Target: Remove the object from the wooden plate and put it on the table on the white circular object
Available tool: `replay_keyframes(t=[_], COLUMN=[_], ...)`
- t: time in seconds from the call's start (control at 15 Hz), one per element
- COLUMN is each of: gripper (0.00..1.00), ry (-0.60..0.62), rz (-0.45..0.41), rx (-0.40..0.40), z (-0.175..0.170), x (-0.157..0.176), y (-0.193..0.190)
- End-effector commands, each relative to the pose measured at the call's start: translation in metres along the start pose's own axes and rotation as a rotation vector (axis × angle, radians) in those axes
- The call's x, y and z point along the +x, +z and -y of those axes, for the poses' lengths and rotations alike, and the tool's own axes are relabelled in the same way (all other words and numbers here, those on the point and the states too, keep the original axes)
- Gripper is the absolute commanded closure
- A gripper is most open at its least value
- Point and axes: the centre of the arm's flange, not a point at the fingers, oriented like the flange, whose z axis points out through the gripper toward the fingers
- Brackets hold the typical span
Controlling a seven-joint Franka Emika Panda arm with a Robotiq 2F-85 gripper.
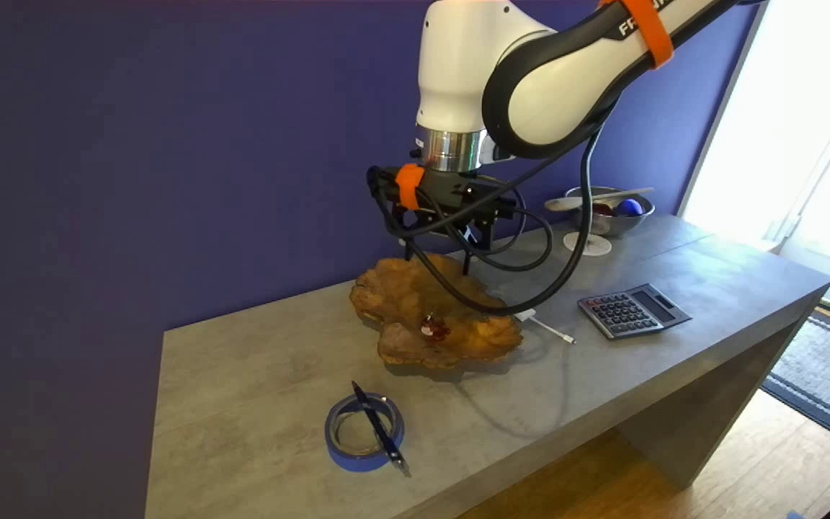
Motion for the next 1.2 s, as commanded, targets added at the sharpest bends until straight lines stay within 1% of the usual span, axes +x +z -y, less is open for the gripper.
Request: replay_keyframes(t=[0.0,0.27,0.4,0.47,0.53,0.6,0.67,0.73,0.8,0.87,0.93,1.0,1.07,1.13], gripper=[0.0,0.0,0.1,0.2,0.23,0.34,0.39,0.42,0.48,0.56,0.59,0.6,0.56,0.57], ry=[0.038,0.043,0.044,0.046,0.052,0.053,0.05,0.047,0.047,0.042,0.037,0.032,0.03,0.03], rz=[0.028,0.067,0.084,0.086,0.088,0.093,0.097,0.102,0.107,0.112,0.117,0.12,0.124,0.124], rx=[0.142,0.137,0.12,0.112,0.114,0.108,0.104,0.098,0.096,0.091,0.085,0.078,0.073,0.068], z=[0.011,0.001,-0.003,-0.004,-0.004,-0.003,-0.003,-0.002,-0.002,-0.002,-0.001,-0.001,-0.002,-0.003], x=[0.0,0.002,0.003,0.003,0.005,0.005,0.004,0.004,0.004,0.003,0.002,0.001,0.0,0.0], y=[0.034,0.063,0.071,0.074,0.076,0.077,0.079,0.081,0.082,0.085,0.087,0.089,0.091,0.092])
